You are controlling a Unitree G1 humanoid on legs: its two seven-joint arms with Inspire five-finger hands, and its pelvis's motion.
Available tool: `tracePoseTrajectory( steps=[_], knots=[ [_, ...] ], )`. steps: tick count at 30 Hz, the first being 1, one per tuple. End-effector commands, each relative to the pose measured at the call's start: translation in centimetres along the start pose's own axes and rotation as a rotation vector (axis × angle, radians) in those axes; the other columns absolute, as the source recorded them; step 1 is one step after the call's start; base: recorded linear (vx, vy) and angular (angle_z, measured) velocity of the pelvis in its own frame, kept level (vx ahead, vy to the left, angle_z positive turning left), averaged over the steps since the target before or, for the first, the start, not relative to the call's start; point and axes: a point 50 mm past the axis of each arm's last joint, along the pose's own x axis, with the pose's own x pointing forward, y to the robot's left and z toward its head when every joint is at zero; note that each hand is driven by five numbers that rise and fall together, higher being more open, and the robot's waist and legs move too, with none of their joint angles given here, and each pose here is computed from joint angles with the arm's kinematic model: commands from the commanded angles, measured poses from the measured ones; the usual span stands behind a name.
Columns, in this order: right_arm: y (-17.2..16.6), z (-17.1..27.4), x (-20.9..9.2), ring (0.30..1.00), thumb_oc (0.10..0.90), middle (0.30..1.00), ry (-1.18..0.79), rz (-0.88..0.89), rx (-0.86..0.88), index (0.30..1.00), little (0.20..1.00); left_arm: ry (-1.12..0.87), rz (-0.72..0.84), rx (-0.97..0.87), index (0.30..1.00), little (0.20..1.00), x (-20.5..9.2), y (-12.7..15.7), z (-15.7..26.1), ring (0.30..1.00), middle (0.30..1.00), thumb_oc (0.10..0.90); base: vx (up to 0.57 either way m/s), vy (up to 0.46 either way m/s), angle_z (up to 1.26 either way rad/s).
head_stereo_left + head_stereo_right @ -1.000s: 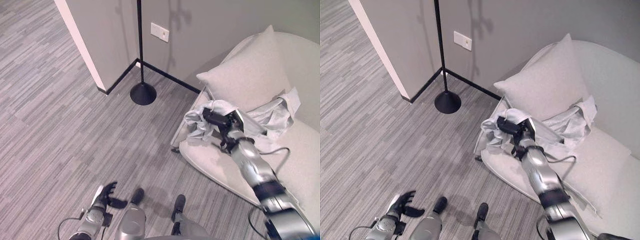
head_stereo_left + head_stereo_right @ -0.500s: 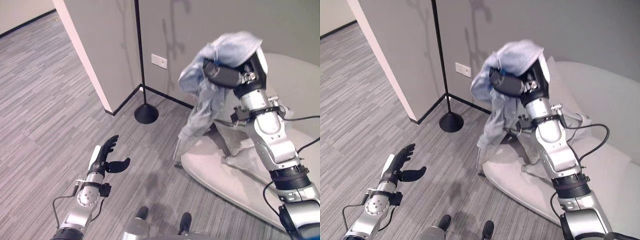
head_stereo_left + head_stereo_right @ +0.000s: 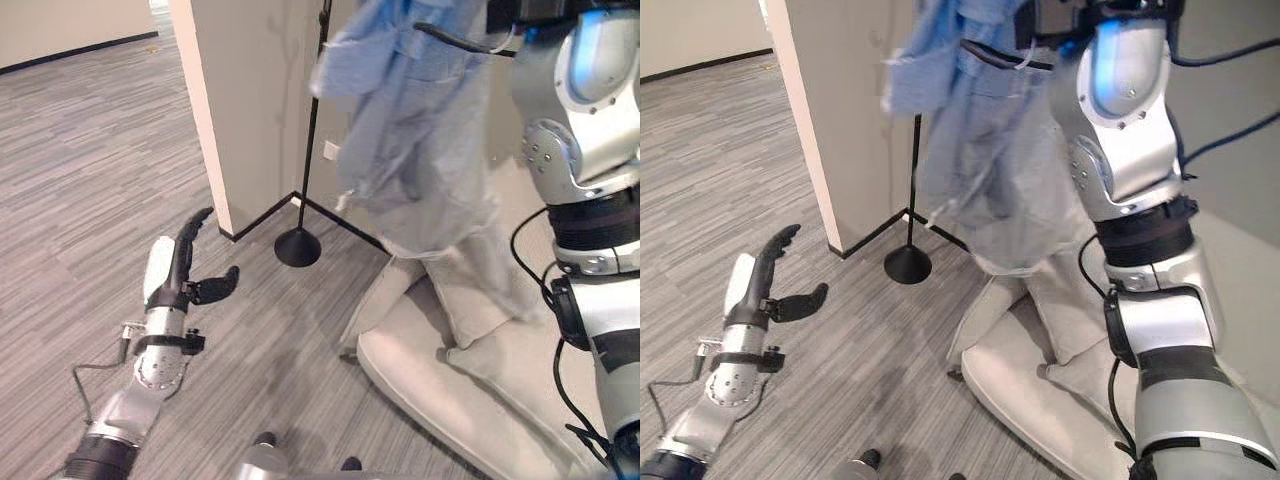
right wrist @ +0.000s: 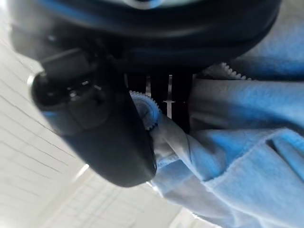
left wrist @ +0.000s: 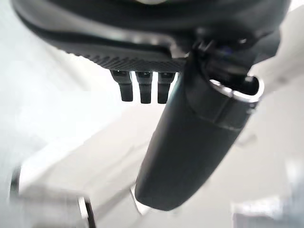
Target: Hang the clothes on the sofa on the clothes rack.
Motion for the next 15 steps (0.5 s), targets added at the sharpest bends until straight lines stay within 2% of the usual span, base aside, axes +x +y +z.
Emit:
tracePoseTrajectory(
  steps=[1, 6, 10, 11, 12, 13, 15],
  knots=[
    [1.1, 1.8, 3.1, 0.3, 0.4, 0.3, -0.086, -0.049, 0.112, 0.3, 0.3, -0.325, 0.238, -0.002, 0.9, 0.9, 2.6, 4.3, 5.1, 0.9, 0.9, 0.8, 0.01, 0.005, 0.07],
    [3.6, 1.5, 4.5, 0.3, 0.4, 0.3, -0.05, -0.027, 0.221, 0.3, 0.3, -0.334, 0.297, -0.161, 0.9, 0.9, 2.9, 4.7, 6.1, 0.9, 0.9, 0.8, 0.01, 0.011, 0.14],
    [5.1, 1.5, 4.3, 0.3, 0.4, 0.3, -0.046, 0.019, 0.288, 0.3, 0.3, -0.339, 0.287, -0.233, 0.9, 0.9, 3.0, 4.2, 6.7, 0.9, 0.9, 0.8, 0.0, 0.007, 0.04],
    [6.0, 1.4, 3.8, 0.3, 0.4, 0.3, -0.037, 0.055, 0.325, 0.3, 0.3, -0.329, 0.253, -0.356, 0.9, 0.9, 2.8, 3.5, 7.2, 0.9, 0.9, 0.8, 0.0, 0.0, 0.0],
    [6.0, 1.3, 3.8, 0.3, 0.4, 0.3, -0.035, 0.057, 0.324, 0.3, 0.3, -0.327, 0.249, -0.361, 0.9, 0.9, 2.8, 3.5, 7.1, 0.9, 0.9, 0.8, 0.0, 0.0, 0.0],
    [6.9, 1.1, 3.4, 0.3, 0.4, 0.3, -0.021, 0.095, 0.35, 0.3, 0.3, -0.289, 0.204, -0.548, 0.9, 0.9, 2.5, 2.4, 7.4, 0.9, 0.9, 0.8, 0.0, 0.0, 0.05],
    [8.1, 1.3, 3.2, 0.3, 0.4, 0.3, -0.025, 0.132, 0.371, 0.3, 0.3, -0.233, 0.151, -0.686, 0.9, 0.9, 2.3, 1.1, 7.2, 0.9, 0.9, 0.8, 0.0, 0.0, 0.09]
  ],
)
